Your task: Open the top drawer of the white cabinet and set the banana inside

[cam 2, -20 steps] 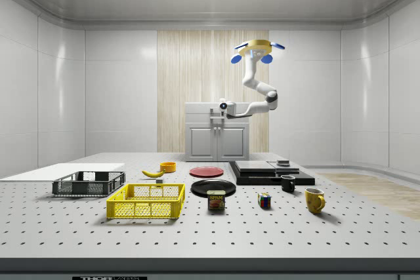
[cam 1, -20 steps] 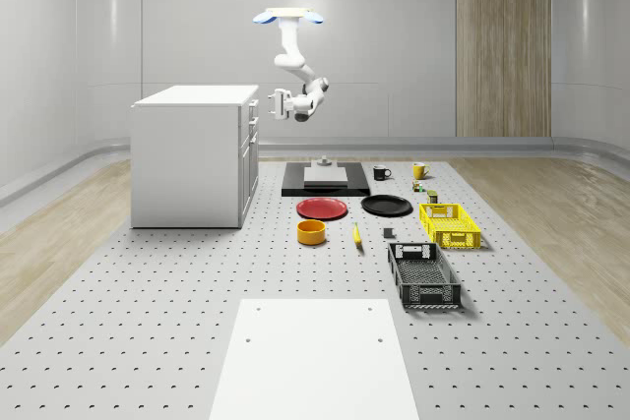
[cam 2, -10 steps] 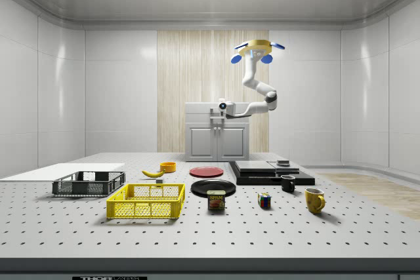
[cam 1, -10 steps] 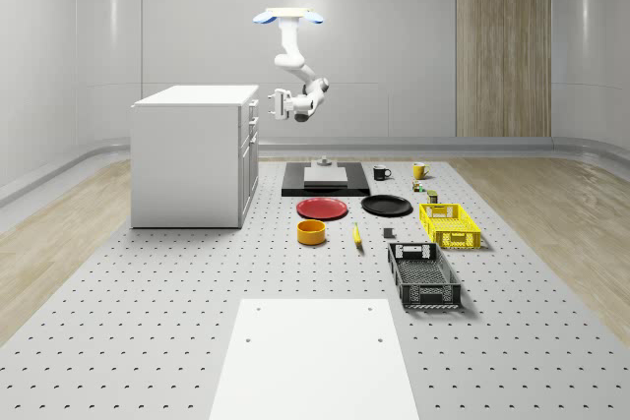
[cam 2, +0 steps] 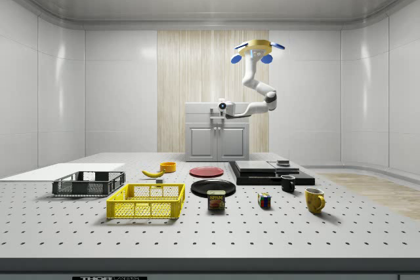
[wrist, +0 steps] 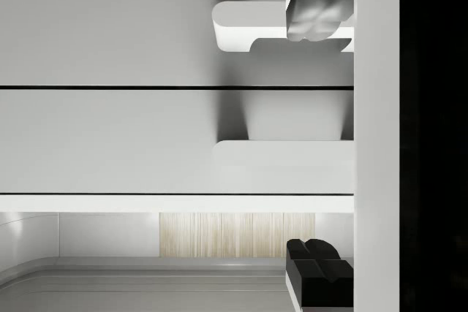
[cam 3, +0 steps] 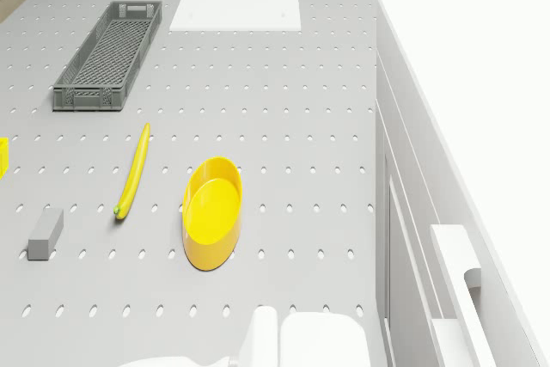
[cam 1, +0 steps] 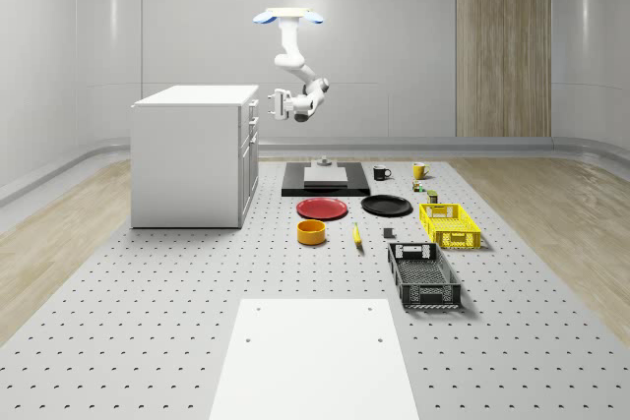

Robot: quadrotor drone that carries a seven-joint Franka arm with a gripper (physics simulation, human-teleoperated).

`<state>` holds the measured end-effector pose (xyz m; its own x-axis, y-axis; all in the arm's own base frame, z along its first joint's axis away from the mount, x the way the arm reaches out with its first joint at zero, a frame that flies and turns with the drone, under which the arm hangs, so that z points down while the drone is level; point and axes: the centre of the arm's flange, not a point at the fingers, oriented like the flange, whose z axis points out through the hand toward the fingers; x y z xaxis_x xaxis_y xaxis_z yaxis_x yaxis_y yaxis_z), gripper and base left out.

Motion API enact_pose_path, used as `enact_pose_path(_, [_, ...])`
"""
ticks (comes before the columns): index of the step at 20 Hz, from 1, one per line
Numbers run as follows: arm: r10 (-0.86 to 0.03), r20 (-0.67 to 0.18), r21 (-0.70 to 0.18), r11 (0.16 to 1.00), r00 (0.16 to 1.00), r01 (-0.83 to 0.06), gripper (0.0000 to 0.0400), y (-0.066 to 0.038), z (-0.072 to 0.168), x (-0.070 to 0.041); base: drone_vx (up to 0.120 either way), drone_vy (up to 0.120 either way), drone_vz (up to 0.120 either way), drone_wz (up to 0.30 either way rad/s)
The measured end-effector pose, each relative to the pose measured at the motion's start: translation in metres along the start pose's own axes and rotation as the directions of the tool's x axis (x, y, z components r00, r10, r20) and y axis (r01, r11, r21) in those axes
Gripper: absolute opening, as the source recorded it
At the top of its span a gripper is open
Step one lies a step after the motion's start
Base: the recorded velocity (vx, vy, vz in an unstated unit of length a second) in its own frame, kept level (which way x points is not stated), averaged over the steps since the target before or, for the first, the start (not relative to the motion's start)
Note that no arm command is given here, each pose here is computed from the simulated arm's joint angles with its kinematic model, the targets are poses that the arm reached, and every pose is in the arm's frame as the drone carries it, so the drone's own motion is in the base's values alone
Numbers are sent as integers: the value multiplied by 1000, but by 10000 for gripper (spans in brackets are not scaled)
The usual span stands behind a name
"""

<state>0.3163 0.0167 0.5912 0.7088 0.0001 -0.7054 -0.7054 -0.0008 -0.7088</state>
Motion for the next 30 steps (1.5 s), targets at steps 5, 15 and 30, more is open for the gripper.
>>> enact_pose_path(5, [0,0,0,1000,1000,0,400,0,9,0,0,0,0,0])
enact_pose_path(15, [0,0,0,1000,1000,0,400,0,33,0,0,0,0,0])
enact_pose_path(30, [0,0,0,1000,1000,0,400,-5,60,5,0,0,0,0])
